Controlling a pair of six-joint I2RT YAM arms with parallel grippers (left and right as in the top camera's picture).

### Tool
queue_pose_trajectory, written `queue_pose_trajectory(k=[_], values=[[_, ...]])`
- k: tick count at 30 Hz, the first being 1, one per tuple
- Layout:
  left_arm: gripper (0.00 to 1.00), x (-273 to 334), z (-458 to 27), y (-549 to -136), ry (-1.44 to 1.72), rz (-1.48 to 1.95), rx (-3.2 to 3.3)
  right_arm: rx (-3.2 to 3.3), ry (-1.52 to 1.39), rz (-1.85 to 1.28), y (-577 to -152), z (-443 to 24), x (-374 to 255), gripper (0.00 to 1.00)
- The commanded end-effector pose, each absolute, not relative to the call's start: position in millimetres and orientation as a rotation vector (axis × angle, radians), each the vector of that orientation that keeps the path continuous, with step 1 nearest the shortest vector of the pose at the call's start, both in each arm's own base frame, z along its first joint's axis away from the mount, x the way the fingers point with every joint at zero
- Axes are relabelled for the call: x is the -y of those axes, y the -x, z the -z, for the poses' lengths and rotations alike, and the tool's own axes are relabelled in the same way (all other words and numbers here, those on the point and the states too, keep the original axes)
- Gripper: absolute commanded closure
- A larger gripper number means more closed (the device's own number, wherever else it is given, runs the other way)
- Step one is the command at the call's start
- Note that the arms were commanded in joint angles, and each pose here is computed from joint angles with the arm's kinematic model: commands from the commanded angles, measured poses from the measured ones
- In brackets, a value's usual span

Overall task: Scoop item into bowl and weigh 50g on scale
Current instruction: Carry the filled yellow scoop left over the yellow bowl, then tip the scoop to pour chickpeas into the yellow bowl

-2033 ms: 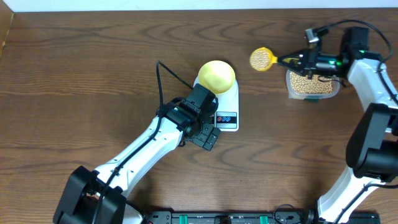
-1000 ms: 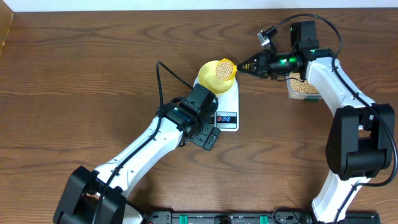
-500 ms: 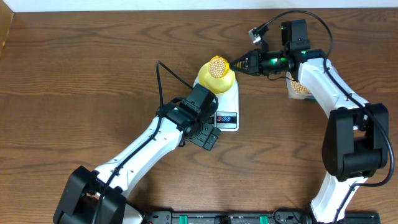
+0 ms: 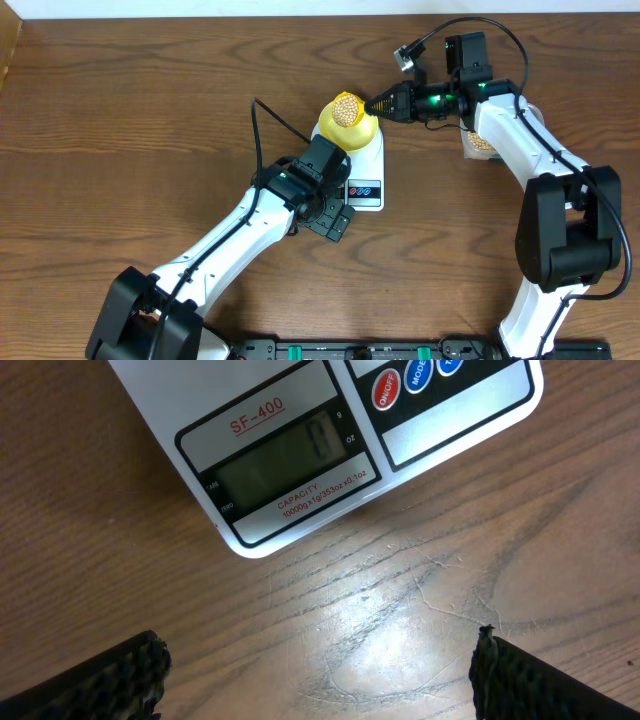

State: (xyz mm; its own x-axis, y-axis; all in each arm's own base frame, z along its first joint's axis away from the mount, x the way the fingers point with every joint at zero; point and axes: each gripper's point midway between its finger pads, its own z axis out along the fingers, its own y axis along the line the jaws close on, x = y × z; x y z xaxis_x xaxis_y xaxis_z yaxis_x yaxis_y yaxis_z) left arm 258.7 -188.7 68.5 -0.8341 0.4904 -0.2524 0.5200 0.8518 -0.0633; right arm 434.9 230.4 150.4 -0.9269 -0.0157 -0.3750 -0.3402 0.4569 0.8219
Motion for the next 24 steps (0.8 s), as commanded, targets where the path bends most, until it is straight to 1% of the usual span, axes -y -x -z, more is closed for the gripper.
queue_pose_trajectory(k=[1,5,11,24], values=[[0.02,189,-71,-261,-0.751,0.184,-2.8,-2.337,0.375,-1.459,-434,-168,-232,0.99],[0.02,189,-71,-261,-0.751,0.184,-2.8,-2.285,0.432,-1.42,-432,-185,-231,0.99],[0.02,189,-71,-261,-0.751,0.184,-2.8,-2.26,0.436,-1.317,-436,-201,-225,0.99],[0.02,188,-71,-261,-0.751,0.183,-2.8,-2.185,0.616,-1.166,-438,-198,-229,0.99]])
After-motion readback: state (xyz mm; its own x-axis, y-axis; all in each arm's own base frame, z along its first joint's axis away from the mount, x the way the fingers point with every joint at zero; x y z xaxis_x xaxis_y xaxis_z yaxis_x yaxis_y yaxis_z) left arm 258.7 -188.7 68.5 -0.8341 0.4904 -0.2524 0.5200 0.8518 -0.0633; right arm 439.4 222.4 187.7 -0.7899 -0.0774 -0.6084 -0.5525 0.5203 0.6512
